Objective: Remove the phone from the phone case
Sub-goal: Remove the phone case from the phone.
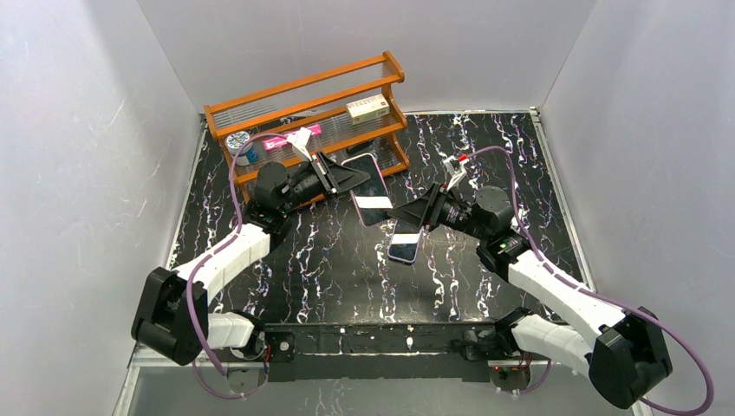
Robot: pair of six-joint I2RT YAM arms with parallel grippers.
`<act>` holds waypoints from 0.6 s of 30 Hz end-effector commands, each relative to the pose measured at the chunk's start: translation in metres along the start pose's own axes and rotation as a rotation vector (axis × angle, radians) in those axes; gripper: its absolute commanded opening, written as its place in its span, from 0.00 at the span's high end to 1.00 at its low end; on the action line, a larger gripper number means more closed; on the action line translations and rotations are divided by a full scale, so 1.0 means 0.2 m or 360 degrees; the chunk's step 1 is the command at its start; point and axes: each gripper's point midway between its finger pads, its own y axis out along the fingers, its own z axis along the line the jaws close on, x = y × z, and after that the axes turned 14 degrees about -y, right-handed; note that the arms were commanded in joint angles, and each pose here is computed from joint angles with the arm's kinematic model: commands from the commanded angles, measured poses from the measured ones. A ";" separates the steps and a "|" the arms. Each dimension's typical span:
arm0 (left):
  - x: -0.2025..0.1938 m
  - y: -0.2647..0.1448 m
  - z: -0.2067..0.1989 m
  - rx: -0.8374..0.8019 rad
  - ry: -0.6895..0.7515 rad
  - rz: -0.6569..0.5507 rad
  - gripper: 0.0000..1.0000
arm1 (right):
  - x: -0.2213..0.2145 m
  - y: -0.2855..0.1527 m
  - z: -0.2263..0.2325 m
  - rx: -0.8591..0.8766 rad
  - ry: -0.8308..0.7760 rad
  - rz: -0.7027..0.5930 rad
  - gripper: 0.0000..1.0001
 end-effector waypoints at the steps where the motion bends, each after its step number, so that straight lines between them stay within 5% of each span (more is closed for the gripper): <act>1: 0.00 0.00 -0.10 -0.0132 0.0042 -0.0001 1.00 | 0.07 0.01 0.08 0.0132 -0.0017 -0.0072 0.46; 18: 0.03 0.00 -0.08 -0.0117 0.0101 -0.0084 1.00 | 0.11 -0.01 0.06 0.0002 -0.0030 -0.0074 0.45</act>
